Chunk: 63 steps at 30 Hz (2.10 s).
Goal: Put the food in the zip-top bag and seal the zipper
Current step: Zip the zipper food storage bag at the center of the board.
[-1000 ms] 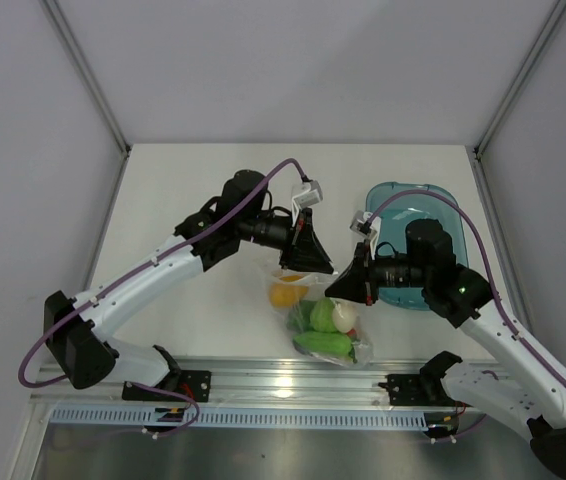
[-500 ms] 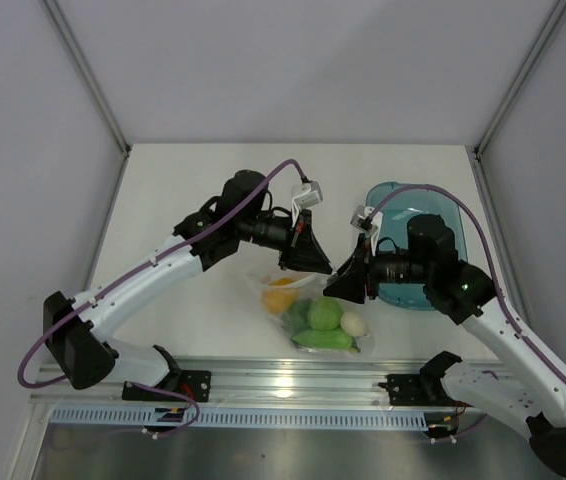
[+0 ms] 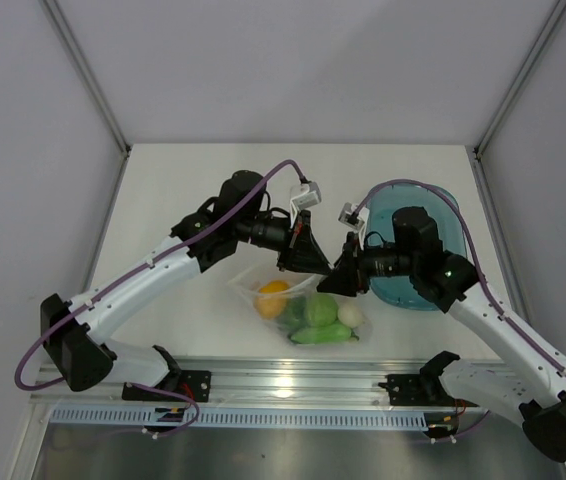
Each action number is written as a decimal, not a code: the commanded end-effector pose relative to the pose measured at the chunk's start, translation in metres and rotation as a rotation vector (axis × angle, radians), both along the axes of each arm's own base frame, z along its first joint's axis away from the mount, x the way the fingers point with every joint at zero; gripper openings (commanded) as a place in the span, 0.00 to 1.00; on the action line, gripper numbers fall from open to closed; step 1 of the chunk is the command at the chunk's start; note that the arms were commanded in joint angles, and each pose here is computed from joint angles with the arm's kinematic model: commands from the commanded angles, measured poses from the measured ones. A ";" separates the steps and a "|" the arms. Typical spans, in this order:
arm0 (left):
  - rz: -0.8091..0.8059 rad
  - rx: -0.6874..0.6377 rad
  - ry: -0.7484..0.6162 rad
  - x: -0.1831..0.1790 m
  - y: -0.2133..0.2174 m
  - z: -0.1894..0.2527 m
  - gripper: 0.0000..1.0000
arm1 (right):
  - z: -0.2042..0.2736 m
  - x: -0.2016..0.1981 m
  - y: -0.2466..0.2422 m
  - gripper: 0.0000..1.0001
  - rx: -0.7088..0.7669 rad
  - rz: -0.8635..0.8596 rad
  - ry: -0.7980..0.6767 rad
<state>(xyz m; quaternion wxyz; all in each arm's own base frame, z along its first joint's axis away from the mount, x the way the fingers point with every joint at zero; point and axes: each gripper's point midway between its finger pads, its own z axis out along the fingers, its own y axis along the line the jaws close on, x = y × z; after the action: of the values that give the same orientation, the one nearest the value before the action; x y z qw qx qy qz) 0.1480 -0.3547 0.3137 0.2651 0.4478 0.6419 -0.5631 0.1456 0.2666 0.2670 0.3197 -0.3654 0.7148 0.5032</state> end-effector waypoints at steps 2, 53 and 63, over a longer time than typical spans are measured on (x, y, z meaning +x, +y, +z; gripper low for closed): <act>-0.050 -0.064 -0.061 -0.013 0.005 0.020 0.00 | 0.027 0.003 0.010 0.27 0.066 0.051 -0.069; -0.045 -0.074 -0.035 -0.022 0.026 0.024 0.01 | 0.029 -0.006 0.011 0.25 0.033 0.164 -0.011; -0.048 -0.064 -0.038 -0.021 0.026 0.023 0.01 | 0.017 -0.012 0.013 0.20 0.006 0.213 0.024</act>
<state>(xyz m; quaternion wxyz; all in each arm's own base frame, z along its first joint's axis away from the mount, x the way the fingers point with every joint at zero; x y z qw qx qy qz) 0.1360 -0.3284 0.2982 0.2390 0.4345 0.6635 -0.5602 0.1343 0.2788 0.2880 0.2645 -0.4227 0.6705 0.5494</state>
